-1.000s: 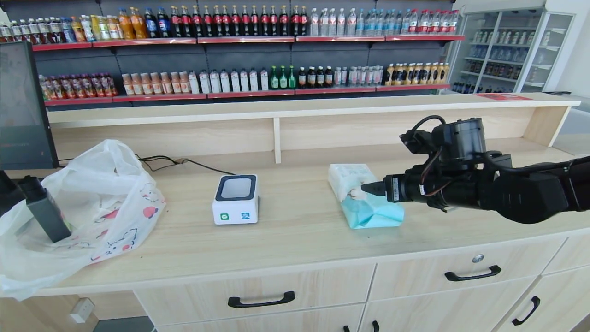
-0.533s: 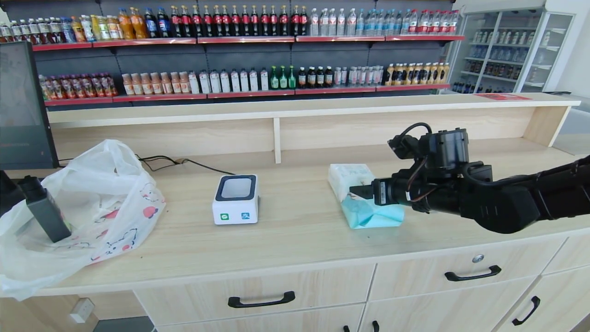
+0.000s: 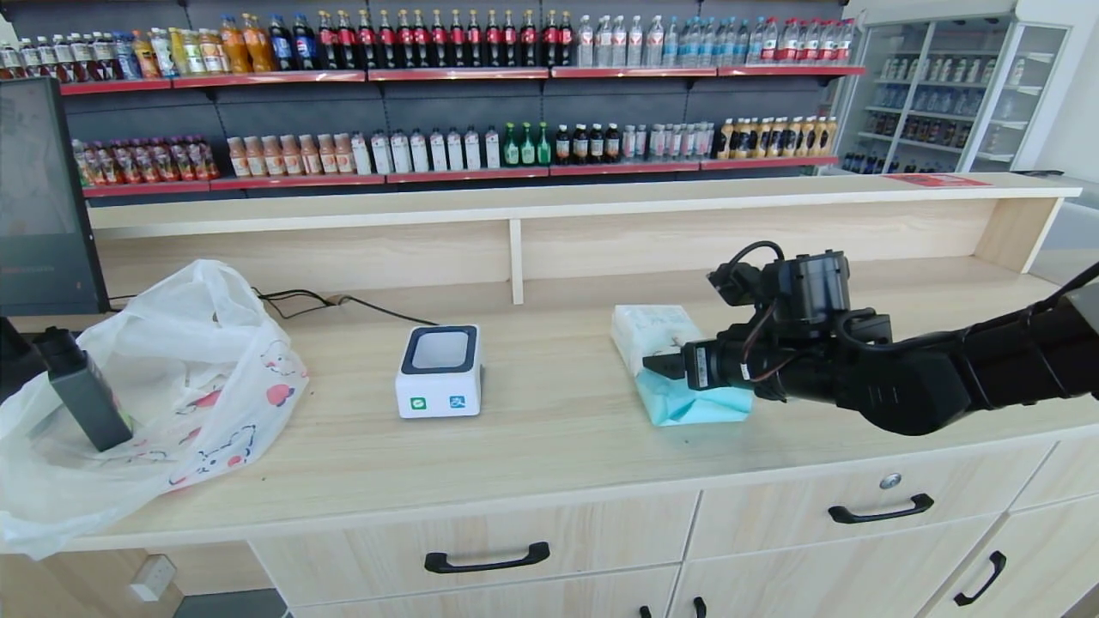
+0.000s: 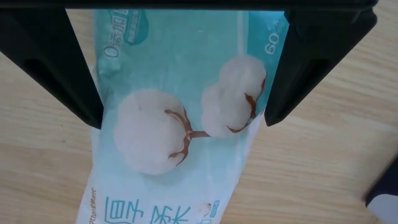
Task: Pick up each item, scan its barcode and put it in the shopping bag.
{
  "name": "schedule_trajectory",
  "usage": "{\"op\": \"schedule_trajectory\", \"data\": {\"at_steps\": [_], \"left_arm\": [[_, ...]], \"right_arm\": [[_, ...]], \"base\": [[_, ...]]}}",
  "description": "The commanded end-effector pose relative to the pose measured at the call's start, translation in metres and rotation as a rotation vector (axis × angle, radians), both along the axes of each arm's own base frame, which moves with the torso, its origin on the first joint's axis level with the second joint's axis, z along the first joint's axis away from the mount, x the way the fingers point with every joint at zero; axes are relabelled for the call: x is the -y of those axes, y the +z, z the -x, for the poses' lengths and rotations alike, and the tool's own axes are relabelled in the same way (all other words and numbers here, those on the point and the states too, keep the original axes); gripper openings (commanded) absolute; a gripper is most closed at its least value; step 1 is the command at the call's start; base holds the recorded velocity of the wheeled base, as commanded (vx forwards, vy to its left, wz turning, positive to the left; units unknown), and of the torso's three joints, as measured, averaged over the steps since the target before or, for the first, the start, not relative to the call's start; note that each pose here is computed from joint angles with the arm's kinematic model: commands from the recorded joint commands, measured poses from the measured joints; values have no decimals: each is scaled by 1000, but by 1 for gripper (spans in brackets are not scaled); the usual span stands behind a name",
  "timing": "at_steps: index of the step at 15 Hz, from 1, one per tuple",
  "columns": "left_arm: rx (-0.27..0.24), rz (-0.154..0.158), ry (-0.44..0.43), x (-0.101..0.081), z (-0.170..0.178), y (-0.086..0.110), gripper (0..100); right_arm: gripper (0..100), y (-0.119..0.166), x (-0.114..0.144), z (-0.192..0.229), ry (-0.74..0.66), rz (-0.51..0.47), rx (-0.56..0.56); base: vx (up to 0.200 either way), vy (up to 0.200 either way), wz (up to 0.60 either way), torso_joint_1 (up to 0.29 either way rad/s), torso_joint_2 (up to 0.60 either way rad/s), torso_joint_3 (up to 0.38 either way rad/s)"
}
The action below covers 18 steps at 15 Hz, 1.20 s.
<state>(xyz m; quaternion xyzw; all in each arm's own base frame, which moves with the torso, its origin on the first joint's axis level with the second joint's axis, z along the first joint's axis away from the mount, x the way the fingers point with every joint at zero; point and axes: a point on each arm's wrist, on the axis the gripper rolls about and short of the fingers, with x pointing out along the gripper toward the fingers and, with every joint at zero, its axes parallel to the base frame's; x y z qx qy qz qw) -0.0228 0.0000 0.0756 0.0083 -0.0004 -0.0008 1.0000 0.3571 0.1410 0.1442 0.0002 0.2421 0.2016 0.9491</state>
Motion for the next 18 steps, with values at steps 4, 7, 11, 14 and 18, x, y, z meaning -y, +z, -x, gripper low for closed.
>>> {"op": "schedule_trajectory", "data": {"at_steps": [4,7,11,14,18], "left_arm": [[1,0,0,0,0,0,100],[1,0,0,0,0,0,100],[1,0,0,0,0,0,100],[1,0,0,0,0,0,100],[1,0,0,0,0,0,100]], "right_arm": [[100,-7,-2,-4,25,5,-17],[100,-10,-4,-6,42,1,-25],[100,-14,-3,-7,39,5,-37],[100,-18,-1,-9,31,10,-51],[100,-18,1,-7,25,28,-85]], "base": [[0,0,0,0,0,0],[0,0,0,0,0,0],[0,0,0,0,0,0],[0,0,0,0,0,0],[0,0,0,0,0,0]]}}
